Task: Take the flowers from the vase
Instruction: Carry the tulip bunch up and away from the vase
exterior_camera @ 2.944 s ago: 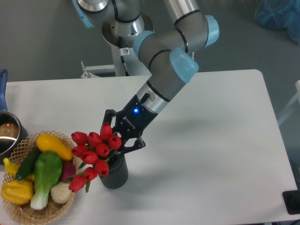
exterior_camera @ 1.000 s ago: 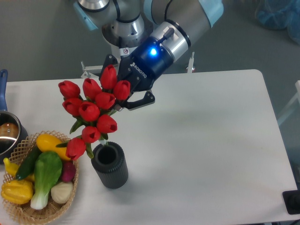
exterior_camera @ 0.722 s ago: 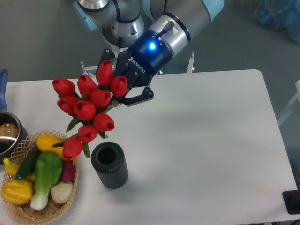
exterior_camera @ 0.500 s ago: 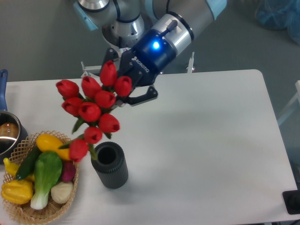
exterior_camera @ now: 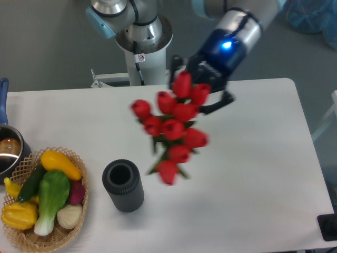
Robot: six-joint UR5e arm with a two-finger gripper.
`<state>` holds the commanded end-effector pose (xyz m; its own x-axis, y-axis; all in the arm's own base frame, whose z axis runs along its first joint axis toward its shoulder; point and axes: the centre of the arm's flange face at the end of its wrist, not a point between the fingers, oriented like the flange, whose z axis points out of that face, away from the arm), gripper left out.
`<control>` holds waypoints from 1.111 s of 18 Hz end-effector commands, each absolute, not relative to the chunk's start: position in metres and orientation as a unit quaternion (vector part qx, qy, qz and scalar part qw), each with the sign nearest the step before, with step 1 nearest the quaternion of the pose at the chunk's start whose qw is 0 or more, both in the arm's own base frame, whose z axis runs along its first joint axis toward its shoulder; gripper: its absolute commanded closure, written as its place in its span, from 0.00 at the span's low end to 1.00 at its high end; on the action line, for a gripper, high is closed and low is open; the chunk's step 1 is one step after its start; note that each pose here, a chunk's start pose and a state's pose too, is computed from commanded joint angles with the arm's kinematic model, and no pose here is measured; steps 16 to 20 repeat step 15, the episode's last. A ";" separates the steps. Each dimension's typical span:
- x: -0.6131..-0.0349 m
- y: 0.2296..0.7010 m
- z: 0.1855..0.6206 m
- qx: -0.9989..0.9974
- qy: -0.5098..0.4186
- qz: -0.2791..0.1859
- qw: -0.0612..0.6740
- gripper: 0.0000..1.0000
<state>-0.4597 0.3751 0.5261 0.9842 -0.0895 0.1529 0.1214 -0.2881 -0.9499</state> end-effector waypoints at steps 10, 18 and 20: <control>-0.507 0.336 0.497 -0.800 -0.006 -0.040 0.598 0.63; -0.506 0.334 0.490 -0.801 -0.011 -0.044 0.597 0.63; -0.506 0.334 0.490 -0.801 -0.011 -0.044 0.597 0.63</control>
